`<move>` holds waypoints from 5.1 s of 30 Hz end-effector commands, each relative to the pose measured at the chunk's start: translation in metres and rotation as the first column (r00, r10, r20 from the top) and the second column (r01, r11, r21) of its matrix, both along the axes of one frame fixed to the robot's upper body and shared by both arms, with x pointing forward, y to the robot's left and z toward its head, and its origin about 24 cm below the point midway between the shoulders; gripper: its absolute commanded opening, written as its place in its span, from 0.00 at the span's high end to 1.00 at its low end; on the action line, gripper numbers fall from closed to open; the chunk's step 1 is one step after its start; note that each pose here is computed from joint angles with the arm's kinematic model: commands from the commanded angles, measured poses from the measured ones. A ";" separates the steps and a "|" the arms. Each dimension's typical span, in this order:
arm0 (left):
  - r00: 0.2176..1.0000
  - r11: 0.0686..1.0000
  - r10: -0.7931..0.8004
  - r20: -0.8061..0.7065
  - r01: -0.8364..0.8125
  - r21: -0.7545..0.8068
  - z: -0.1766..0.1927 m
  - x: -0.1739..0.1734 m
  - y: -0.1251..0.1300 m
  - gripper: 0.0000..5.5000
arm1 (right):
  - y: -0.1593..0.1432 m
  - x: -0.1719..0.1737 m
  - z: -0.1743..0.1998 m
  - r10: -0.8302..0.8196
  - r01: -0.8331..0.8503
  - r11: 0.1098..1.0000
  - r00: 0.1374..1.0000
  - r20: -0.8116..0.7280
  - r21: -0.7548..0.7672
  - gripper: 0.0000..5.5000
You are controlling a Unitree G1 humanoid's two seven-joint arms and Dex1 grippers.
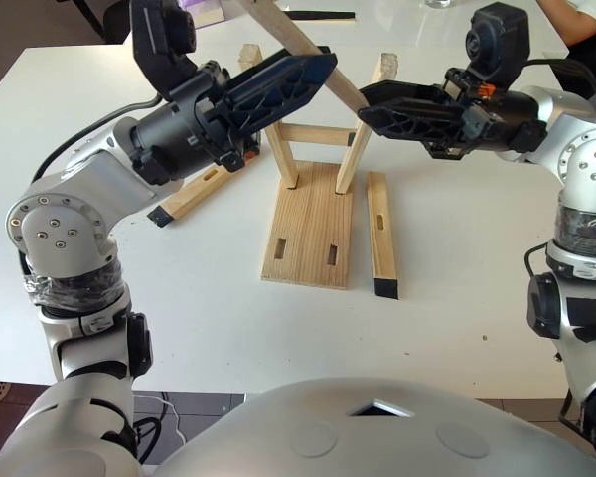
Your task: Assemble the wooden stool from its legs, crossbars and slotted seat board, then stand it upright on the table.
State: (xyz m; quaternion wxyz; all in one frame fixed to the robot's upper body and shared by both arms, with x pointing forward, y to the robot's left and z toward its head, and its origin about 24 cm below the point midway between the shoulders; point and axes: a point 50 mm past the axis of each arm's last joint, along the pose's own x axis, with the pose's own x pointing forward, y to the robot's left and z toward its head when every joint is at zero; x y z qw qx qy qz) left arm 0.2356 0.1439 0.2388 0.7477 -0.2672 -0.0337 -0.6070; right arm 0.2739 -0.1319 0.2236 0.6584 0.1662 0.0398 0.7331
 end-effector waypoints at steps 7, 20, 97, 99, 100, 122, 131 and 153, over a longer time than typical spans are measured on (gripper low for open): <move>0.998 0.999 0.030 0.050 -0.029 -0.012 0.008 0.003 0.007 0.64 | -0.005 -0.007 -0.004 -0.005 0.005 1.000 1.000 -0.007 -0.022 0.76; 0.997 0.998 0.062 0.036 -0.062 -0.010 0.007 0.005 0.011 0.56 | -0.010 -0.004 -0.007 -0.017 0.017 0.999 1.000 -0.017 -0.038 0.76; 0.801 0.482 0.531 0.277 -0.555 0.678 -0.117 0.041 0.176 0.76 | -0.033 -0.002 -0.100 -0.657 0.659 0.744 0.752 0.060 -0.108 0.58; 0.818 0.476 0.512 0.261 -0.524 0.706 -0.125 0.037 0.178 0.76 | -0.034 -0.002 -0.100 -0.661 0.664 0.741 0.748 0.061 -0.106 0.58; 0.820 0.468 0.511 0.256 -0.516 0.718 -0.128 0.034 0.180 0.76 | -0.035 -0.003 -0.100 -0.662 0.664 0.740 0.747 0.059 -0.106 0.58; 0.945 0.704 0.270 0.182 -0.323 0.633 -0.096 -0.007 0.125 0.76 | -0.038 -0.010 -0.106 -0.696 0.693 0.713 0.718 0.015 -0.111 0.58; 0.920 0.627 0.144 0.366 -0.371 0.686 -0.077 0.039 0.116 0.76 | -0.033 0.002 -0.101 -0.674 0.673 0.731 0.738 0.036 -0.109 0.58; 0.947 0.601 -0.070 0.312 -0.210 0.771 -0.094 0.076 0.117 0.76 | -0.027 0.001 -0.110 -0.689 0.686 0.720 0.725 0.013 -0.101 0.58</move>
